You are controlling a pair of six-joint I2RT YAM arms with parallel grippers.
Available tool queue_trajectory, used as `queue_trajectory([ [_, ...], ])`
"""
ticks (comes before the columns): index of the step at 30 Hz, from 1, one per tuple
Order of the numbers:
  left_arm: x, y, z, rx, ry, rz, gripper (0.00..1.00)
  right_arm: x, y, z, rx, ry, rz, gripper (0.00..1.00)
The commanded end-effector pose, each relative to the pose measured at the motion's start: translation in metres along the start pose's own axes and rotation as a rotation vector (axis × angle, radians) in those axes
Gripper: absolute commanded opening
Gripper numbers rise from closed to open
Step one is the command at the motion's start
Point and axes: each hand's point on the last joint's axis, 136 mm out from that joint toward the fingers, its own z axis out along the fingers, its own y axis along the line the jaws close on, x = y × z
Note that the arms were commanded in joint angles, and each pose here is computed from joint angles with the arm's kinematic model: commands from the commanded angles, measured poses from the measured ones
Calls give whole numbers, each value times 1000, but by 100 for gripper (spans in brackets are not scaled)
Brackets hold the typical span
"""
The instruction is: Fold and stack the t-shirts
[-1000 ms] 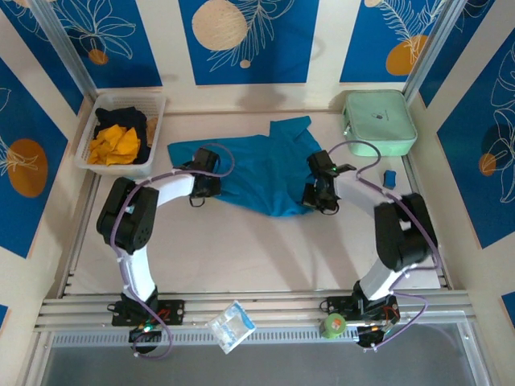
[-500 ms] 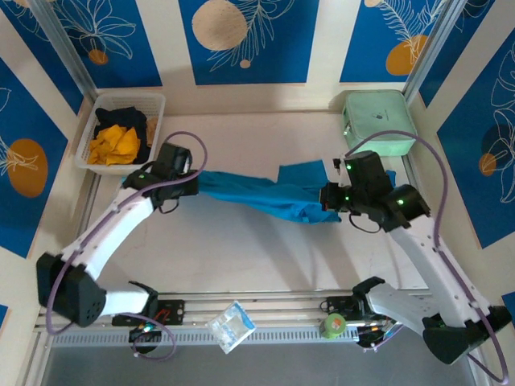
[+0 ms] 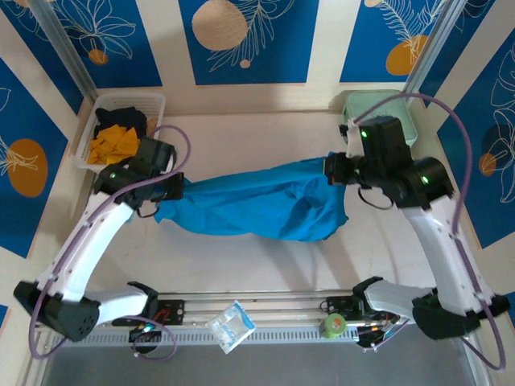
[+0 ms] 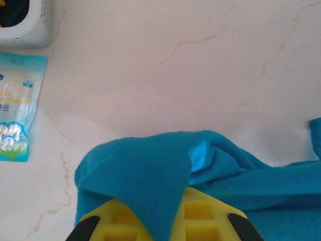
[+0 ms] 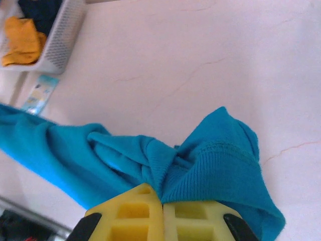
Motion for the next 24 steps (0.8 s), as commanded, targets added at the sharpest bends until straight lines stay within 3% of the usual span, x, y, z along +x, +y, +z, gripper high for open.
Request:
queue_trajectory([
  [1,-14,11,26,-116,55,54,0,-22,-27,47,73,42,12,0],
  [9,-59,8,152,-137,210,-21,0,-45,-105,189,135,222,162,0],
  [11,-68,9,183,-127,238,-49,6,-43,-124,230,145,292,199,0],
  [14,-80,12,225,-121,265,-86,23,-48,-149,281,174,341,232,0],
  [17,-91,15,252,-118,267,-108,61,-57,-167,322,174,351,259,3],
  [18,-95,15,256,-119,258,-109,73,-58,-170,330,173,352,266,14],
  [21,-102,14,251,-113,228,-115,97,-70,-168,336,166,332,260,48],
  [24,-103,14,233,-100,187,-124,100,-72,-156,329,163,321,224,70],
])
